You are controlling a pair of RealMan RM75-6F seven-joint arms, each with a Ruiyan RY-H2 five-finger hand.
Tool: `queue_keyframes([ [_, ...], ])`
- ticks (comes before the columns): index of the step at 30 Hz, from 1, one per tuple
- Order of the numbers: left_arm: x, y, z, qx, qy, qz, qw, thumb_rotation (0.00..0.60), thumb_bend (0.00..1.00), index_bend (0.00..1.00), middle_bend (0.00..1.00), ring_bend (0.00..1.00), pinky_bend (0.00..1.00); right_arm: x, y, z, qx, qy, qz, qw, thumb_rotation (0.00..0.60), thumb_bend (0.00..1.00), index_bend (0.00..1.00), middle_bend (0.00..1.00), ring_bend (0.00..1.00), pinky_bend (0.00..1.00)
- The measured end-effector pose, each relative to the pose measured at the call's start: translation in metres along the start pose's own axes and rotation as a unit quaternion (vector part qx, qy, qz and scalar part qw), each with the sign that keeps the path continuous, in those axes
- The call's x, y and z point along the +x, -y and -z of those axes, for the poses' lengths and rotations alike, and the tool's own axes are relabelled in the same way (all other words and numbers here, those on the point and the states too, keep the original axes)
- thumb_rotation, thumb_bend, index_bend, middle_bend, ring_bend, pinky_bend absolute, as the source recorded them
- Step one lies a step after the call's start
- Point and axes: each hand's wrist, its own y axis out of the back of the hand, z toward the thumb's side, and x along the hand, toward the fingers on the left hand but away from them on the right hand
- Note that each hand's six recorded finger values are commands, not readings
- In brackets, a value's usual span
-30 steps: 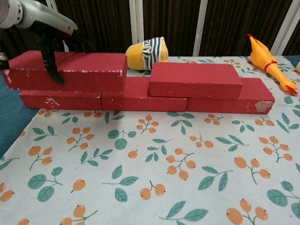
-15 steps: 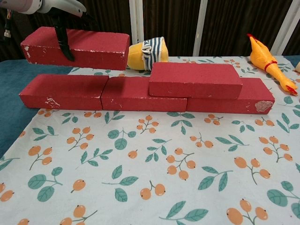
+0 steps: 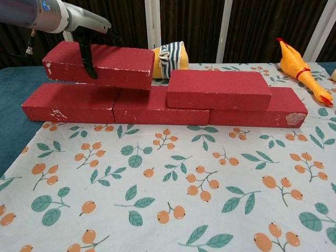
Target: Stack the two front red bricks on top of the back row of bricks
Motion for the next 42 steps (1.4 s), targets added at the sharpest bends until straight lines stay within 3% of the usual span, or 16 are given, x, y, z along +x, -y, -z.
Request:
queue_keyframes([
  [18,0.014,0.022,-0.020,0.007,0.009,0.006,0.9999,0.600,0.00,0.26,0.36,0.22,0.20,0.000,-0.001,0.001,-0.004,-0.003,0.002,1.0000,0.600,0.10,0.00,0.00,0.00,0.00],
  [42,0.017,0.024,-0.039,0.011,0.008,0.000,0.9999,0.600,0.00,0.26,0.34,0.22,0.20,0.001,-0.004,0.002,-0.007,-0.004,0.006,0.9999,0.600,0.10,0.00,0.00,0.00,0.00],
])
